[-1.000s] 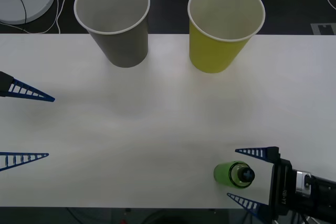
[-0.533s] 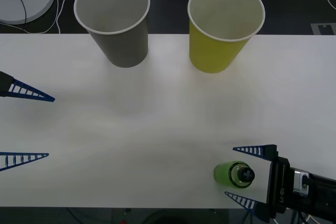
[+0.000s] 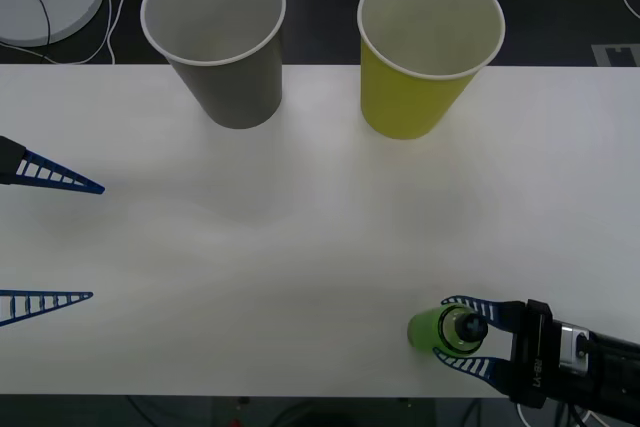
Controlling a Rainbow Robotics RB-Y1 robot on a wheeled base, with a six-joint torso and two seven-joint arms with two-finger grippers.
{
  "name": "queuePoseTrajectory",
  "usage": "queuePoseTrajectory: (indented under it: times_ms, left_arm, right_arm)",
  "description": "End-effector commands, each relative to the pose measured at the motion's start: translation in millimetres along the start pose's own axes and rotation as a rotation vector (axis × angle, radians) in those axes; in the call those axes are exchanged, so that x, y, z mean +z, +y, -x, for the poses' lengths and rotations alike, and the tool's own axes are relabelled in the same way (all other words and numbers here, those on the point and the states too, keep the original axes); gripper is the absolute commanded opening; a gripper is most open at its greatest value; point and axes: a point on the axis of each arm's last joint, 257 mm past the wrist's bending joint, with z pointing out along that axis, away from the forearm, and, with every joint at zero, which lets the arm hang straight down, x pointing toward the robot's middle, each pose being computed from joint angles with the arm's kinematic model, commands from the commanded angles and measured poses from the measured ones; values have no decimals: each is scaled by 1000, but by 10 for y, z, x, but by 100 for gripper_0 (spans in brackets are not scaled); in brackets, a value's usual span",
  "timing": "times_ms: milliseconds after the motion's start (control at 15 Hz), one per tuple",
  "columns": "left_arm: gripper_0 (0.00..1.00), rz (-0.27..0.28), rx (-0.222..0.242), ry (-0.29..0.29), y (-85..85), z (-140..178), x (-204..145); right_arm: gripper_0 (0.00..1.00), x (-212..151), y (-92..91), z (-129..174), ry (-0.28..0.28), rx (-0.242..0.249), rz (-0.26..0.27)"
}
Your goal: Put the can into the green bin and the plastic bottle into the gray bin
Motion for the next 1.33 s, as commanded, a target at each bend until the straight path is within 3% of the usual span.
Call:
queuePoseTrajectory:
  times_ms: [67, 600, 933, 1333]
  left_arm:
    - [100, 0, 0, 0, 0, 0, 0]
    - [100, 0, 0, 0, 0, 0, 0]
    - [100, 0, 0, 0, 0, 0, 0]
    - [100, 0, 0, 0, 0, 0, 0]
  right_arm:
    - [0, -6, 5, -3, 1, 3, -1]
    - [0, -68, -115, 119, 29, 25, -41]
    - [0, 12, -88, 509, 73, 114, -101]
    - [0, 80, -166, 901, 116, 184, -161]
